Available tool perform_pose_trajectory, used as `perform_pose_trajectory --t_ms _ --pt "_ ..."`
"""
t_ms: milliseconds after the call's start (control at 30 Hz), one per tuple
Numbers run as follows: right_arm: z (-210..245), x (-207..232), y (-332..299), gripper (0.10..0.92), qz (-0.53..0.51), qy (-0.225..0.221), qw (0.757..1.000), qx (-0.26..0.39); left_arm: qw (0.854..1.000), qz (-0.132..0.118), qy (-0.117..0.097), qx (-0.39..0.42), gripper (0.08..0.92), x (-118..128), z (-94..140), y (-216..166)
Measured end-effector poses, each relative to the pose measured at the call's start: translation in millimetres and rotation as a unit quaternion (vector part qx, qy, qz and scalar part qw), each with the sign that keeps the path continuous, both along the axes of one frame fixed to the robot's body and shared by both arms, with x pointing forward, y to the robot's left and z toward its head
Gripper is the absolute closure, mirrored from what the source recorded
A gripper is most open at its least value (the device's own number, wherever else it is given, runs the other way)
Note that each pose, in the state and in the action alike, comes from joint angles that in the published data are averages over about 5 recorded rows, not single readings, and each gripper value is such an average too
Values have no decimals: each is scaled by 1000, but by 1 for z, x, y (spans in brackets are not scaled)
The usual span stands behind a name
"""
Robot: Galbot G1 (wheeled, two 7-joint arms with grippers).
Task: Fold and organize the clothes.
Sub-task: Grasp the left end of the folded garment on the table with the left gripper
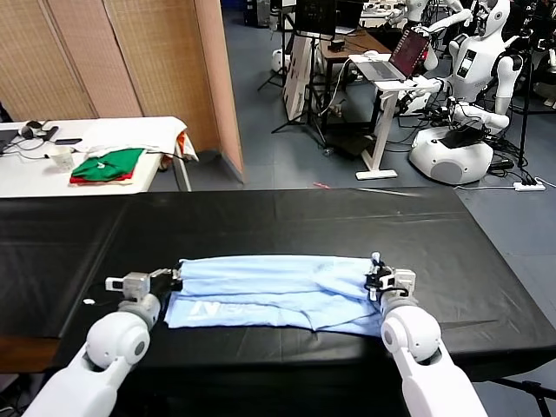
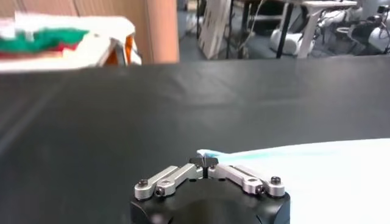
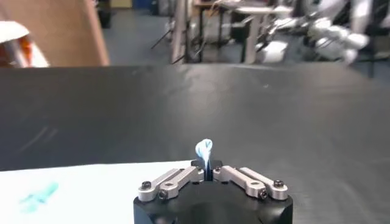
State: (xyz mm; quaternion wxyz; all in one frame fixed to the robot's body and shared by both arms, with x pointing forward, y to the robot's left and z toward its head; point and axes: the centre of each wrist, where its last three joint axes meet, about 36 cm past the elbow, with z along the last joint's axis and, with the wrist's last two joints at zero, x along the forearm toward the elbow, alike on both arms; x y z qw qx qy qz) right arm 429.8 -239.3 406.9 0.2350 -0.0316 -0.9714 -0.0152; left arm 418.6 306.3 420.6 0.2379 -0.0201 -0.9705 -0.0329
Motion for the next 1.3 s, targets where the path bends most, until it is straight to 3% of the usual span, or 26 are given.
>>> perform_pose_trajectory --t_ms 133,300,400,500,600,867,1133,1300 --pt "6 -4 -6 556 16 -14 1000 2 1000 5 -13 6 783 0 0 1" --pt "19 -16 -12 246 29 -38 999 -7 999 11 -21 26 487 -1 -4 6" --pt "28 -29 -16 140 34 -50 998 -10 999 15 -18 25 298 -4 -3 11" --pt "37 -43 -21 119 37 -57 998 -9 1000 19 -12 16 151 -11 1 15" --pt "48 -58 -29 116 39 -64 997 -7 1000 24 -6 1 100 -22 6 17" --pt "58 -88 -38 115 38 -74 996 -12 999 35 -18 -30 93 -50 15 16" --pt "52 -102 -30 115 39 -68 997 -5 995 63 -54 -47 93 -42 5 17" --pt "50 -105 -30 115 40 -62 997 -7 994 70 -46 -65 92 -38 -2 22"
